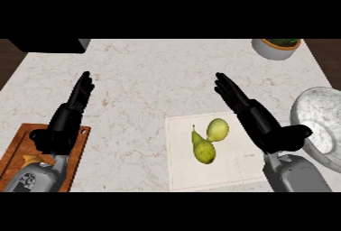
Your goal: Pick the lemon from the placemat and place it in the bowl
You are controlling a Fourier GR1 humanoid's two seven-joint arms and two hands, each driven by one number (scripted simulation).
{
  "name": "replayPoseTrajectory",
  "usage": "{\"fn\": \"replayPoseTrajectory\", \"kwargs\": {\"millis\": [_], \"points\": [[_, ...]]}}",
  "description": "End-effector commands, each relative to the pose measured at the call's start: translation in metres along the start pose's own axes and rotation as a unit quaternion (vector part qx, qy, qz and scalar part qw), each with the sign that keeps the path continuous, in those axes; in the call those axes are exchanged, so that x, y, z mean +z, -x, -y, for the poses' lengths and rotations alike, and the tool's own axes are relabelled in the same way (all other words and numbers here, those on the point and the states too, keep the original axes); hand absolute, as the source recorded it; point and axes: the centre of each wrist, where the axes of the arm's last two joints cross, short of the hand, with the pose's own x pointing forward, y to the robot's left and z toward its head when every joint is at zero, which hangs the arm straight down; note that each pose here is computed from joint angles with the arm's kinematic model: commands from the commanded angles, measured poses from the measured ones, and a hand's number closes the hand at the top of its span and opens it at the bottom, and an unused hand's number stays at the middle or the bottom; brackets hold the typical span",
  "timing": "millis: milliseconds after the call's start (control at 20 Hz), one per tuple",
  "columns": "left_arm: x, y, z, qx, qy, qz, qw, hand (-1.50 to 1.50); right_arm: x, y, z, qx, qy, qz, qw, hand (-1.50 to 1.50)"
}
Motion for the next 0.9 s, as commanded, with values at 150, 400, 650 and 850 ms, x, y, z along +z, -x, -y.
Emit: {"fn": "replayPoseTrajectory", "kwargs": {"millis": [150, 400, 650, 850], "points": [[-0.011, -0.009, -0.042, -0.056, -0.076, 0.006, 0.9955, 0.0, 0.032, -0.013, 0.051, 0.091, 0.043, 0.135, 0.986, 1.5], [-0.006, 0.001, -0.047, -0.06, -0.107, -0.046, 0.9913, 0.0, 0.075, 0.002, 0.098, 0.206, 0.348, 0.173, 0.898, -1.5], [-0.01, -0.01, -0.049, -0.06, -0.095, -0.037, 0.993, 0.0, 0.129, 0.042, 0.085, 0.278, 0.209, 0.251, 0.903, -1.5], [-0.017, -0.014, -0.045, -0.072, -0.094, -0.034, 0.9923, 0.0, 0.141, 0.023, 0.056, 0.372, 0.203, 0.204, 0.883, -1.5]]}}
